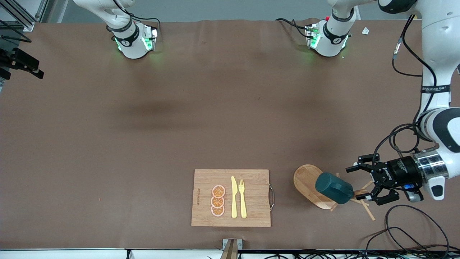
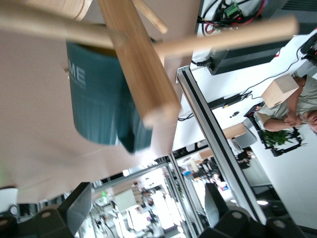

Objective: Pass cup and hang on rack

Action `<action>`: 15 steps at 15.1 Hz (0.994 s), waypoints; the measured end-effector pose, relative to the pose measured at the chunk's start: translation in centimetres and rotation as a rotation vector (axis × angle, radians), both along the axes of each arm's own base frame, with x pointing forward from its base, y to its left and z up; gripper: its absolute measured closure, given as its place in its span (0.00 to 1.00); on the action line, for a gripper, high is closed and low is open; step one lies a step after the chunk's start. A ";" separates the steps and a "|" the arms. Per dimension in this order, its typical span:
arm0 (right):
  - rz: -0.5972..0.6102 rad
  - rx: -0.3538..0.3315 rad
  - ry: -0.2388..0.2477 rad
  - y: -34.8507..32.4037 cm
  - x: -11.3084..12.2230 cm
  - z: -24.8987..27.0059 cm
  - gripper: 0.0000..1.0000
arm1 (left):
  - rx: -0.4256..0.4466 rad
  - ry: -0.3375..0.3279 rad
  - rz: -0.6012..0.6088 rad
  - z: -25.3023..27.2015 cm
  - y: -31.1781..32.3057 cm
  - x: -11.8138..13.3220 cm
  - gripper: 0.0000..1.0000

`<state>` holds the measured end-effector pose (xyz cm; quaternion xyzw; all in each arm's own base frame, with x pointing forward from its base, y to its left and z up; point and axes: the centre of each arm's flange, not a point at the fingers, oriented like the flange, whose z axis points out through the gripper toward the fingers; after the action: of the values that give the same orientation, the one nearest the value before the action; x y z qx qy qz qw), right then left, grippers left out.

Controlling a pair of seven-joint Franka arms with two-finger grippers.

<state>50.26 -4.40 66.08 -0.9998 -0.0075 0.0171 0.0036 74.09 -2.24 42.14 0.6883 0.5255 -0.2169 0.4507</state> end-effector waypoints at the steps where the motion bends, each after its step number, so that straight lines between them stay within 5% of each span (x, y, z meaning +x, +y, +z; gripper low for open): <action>1: 0.000 0.000 -0.001 0.0 0.0 0.0 0.00 | 0.055 -0.013 -0.027 1.5 -0.6 -0.4 0.00; 9: 0.000 0.000 -0.004 0.0 0.0 0.0 0.00 | 0.576 -0.081 -0.391 10.8 -4.9 -6.5 0.00; 15: 0.000 -0.001 -0.008 0.0 0.1 0.1 0.00 | 0.840 -0.149 -0.628 16.1 -5.4 -10.8 0.00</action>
<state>50.36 -4.40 66.14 -0.9999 -0.0076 0.0129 0.0032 63.32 -7.65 58.28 0.9474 0.3020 -0.0629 0.0857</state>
